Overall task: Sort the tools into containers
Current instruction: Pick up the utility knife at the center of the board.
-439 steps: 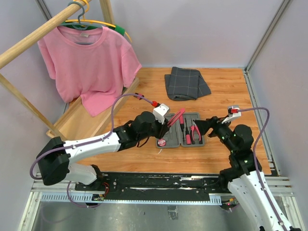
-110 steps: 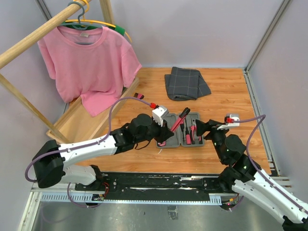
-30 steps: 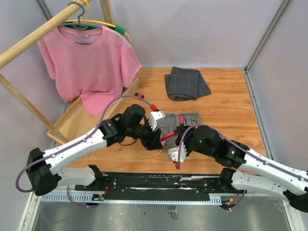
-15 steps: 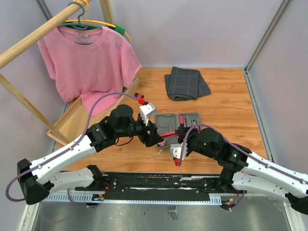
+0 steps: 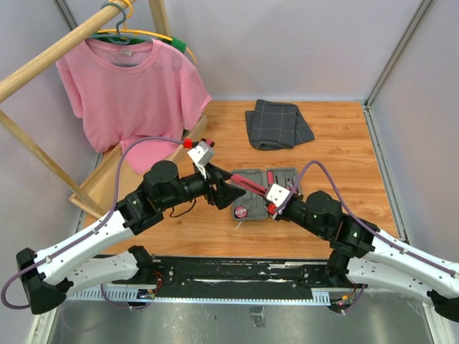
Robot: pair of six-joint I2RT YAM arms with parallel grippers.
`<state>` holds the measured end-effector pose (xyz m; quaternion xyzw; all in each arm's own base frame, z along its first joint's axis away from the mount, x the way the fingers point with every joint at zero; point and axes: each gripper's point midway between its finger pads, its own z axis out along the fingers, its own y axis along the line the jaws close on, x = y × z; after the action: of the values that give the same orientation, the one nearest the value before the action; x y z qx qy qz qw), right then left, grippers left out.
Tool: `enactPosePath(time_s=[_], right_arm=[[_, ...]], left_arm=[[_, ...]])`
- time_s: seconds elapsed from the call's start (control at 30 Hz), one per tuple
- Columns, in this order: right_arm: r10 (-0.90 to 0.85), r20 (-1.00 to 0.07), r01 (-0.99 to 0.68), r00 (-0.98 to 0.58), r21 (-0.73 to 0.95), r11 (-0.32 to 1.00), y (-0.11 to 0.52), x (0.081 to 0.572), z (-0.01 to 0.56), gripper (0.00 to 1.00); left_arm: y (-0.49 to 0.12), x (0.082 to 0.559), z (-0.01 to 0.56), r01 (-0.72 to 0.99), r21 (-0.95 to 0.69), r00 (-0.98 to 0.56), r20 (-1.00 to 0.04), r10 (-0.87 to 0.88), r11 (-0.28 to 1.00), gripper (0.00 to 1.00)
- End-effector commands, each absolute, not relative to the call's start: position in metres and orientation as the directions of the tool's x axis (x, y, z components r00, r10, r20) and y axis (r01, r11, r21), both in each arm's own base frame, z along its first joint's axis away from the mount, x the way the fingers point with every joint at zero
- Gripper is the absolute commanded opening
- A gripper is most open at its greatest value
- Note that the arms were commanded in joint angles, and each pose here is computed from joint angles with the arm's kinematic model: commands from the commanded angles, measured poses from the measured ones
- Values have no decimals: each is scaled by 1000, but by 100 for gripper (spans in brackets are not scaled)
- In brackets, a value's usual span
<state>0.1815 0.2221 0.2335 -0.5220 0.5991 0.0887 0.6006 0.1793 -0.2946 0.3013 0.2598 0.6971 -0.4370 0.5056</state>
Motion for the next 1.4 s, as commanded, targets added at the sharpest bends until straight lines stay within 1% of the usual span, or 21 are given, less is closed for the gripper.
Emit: enactPosePath(time_s=[0.0, 0.13, 0.23, 0.4, 0.53, 0.73, 0.9, 1.07, 1.2, 1.37], right_arm=[[-290, -950, -763, 115, -271, 586, 232, 173, 247, 1], [-124, -990, -782, 63, -126, 611, 241, 167, 261, 1], [-65, -997, -794, 29, -63, 604, 245, 163, 270, 1], [-63, -997, -750, -40, -12, 661, 241, 171, 273, 1], [-53, -998, -735, -39, -7, 678, 245, 177, 275, 1], [-56, -997, -670, -45, -12, 742, 244, 194, 278, 1], [-37, -998, -660, -49, 4, 751, 248, 197, 282, 1], [35, -998, -664, -59, 65, 744, 252, 196, 283, 1], [60, -995, -675, -78, 97, 732, 257, 194, 278, 1], [55, -994, -696, -91, 103, 711, 262, 191, 277, 1]], left_arm=[[-291, 188, 318, 777, -380, -334, -925, -184, 502, 77], [-294, 189, 321, 775, -404, -343, -915, -214, 486, 81], [-302, 188, 319, 785, -407, -357, -913, -196, 466, 81], [-307, 189, 317, 793, -408, -365, -913, -184, 453, 81], [-311, 191, 317, 790, -418, -370, -908, -195, 448, 81], [-318, 193, 321, 785, -454, -390, -891, -233, 421, 81], [-325, 195, 317, 782, -467, -411, -884, -221, 413, 82], [-315, 213, 316, 686, -542, -432, -840, -329, 485, 81], [-309, 216, 323, 650, -609, -434, -788, -436, 455, 81], [-307, 219, 333, 640, -645, -423, -750, -509, 418, 81]])
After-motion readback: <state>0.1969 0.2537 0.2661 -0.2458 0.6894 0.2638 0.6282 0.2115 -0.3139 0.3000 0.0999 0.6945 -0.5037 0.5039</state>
